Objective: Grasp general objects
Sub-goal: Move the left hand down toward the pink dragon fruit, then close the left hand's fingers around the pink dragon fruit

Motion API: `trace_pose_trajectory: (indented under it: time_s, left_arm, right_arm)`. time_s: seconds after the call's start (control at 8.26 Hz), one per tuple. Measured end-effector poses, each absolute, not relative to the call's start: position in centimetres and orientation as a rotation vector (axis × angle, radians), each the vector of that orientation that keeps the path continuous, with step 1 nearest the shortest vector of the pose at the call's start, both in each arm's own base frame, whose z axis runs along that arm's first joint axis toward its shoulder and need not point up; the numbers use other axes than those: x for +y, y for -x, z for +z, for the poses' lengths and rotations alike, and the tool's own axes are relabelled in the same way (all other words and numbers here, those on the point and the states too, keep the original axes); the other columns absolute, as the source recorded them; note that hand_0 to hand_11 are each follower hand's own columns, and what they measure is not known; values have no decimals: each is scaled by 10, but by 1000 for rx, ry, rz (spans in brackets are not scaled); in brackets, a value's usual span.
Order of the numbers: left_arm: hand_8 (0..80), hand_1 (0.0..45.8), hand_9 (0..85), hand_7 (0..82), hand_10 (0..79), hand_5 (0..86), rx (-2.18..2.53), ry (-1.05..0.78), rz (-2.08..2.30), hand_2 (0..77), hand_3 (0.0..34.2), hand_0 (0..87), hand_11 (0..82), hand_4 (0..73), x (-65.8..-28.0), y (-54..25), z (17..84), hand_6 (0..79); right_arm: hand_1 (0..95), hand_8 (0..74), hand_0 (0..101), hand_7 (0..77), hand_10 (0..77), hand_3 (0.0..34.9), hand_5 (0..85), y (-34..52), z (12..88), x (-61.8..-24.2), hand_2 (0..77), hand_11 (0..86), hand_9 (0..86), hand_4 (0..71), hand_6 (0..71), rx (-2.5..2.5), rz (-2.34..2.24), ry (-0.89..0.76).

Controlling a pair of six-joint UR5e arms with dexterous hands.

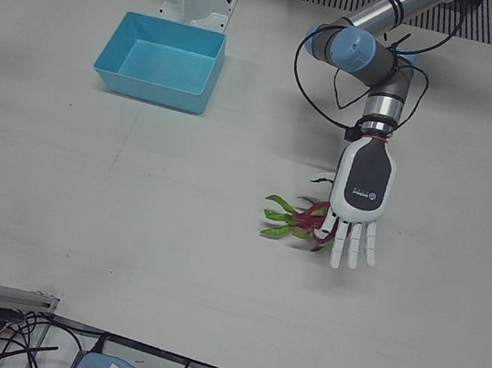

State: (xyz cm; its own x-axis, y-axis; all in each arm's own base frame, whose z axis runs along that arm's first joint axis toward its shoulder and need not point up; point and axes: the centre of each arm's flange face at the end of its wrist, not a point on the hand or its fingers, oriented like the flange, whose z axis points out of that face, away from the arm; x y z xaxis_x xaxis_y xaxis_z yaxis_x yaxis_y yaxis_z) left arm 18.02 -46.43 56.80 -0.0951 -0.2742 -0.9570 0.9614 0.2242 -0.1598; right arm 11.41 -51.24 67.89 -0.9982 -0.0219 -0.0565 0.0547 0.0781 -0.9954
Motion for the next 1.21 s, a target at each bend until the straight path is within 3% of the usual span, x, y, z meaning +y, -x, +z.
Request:
trace_pose_trajectory:
  time_s: [0.97,1.21]
  left_arm:
    - [11,5,5,5,5,464,1183,-861,-1281,142,117,565,5,0,-482,-188,598,0]
    - [11,5,5,5,5,464,1177,-851,-1264,142,133,566,5,0,-477,-195,605,0]
  right_arm:
    - [60,0,0,0,0,0,0,-114,679,-512,747,5,5,0,0,2264,-2095,-34]
    - [60,0,0,0,0,0,0,-114,679,-512,747,5,5,0,0,2264,-2095,-34]
